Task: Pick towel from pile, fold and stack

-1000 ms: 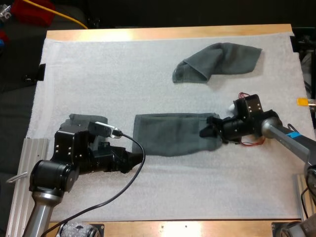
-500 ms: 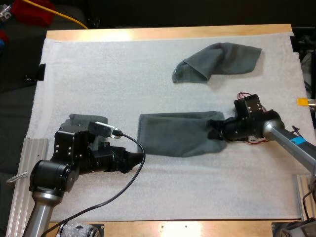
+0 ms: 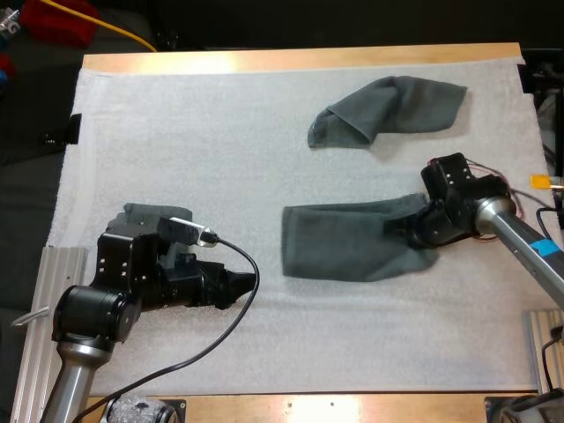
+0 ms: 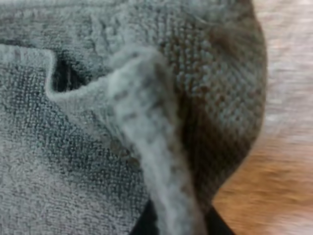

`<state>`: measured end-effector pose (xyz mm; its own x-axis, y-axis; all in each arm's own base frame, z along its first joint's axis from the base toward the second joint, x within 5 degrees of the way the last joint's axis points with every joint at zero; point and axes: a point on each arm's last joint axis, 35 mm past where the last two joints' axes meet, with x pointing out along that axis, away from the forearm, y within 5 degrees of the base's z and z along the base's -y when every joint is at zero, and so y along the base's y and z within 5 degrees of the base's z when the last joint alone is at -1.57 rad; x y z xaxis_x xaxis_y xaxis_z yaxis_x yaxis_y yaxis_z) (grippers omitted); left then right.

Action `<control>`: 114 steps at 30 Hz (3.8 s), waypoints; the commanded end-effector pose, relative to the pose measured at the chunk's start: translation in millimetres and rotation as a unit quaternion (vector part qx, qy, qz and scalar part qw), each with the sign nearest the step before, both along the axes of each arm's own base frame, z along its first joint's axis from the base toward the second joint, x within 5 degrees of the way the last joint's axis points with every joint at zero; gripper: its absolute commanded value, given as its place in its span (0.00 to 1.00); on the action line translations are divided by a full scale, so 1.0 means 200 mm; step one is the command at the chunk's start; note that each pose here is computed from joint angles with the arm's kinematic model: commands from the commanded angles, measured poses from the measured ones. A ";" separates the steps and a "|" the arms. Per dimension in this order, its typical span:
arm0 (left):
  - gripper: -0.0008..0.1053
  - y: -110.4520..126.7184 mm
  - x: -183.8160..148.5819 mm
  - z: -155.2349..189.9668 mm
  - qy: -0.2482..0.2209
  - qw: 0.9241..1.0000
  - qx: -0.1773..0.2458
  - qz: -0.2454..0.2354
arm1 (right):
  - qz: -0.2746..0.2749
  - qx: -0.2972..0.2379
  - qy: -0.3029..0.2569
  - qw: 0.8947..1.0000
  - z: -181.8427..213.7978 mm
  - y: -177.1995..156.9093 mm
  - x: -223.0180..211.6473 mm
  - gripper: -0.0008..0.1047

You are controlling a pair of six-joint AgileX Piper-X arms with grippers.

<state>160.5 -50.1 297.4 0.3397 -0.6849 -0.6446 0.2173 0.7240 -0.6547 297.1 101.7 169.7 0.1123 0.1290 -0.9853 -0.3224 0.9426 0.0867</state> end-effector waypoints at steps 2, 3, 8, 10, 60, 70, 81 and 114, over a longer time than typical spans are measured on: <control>0.66 0.00 0.00 0.01 -0.004 1.000 -0.003 -0.002 | 0.006 -0.050 -0.002 0.999 0.04 -0.02 -0.01 0.03; 0.66 0.00 0.00 0.01 -0.004 1.000 -0.003 -0.002 | 0.006 -0.066 -0.006 0.998 0.05 -0.03 -0.02 0.03; 0.66 0.00 0.00 0.01 -0.005 1.000 0.001 0.001 | 0.001 -0.094 -0.029 0.995 0.10 -0.05 -0.03 0.03; 0.66 0.00 0.00 0.01 -0.006 1.000 0.006 0.005 | -0.002 -0.093 -0.038 0.995 0.13 -0.05 -0.03 0.03; 0.66 0.00 0.04 0.04 -0.059 0.998 0.009 0.016 | -0.054 0.160 0.017 0.986 0.04 0.39 -0.02 0.03; 0.66 0.00 0.04 0.04 -0.059 0.998 0.009 0.016 | -0.055 0.171 0.030 0.983 -0.03 0.41 0.00 0.42; 0.66 0.00 0.04 0.04 -0.059 0.998 0.009 0.016 | -0.013 0.263 0.033 0.964 0.05 0.44 0.01 0.67; 0.66 0.00 0.04 0.04 -0.058 0.998 0.005 0.014 | 0.050 0.287 0.085 0.953 -0.07 0.68 -0.11 0.67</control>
<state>168.5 -50.2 302.3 0.4182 -0.6625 -0.6215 0.2579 0.7426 -0.6181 275.5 236.5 154.9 -0.0763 0.6509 -0.7553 -0.3435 0.6940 0.6328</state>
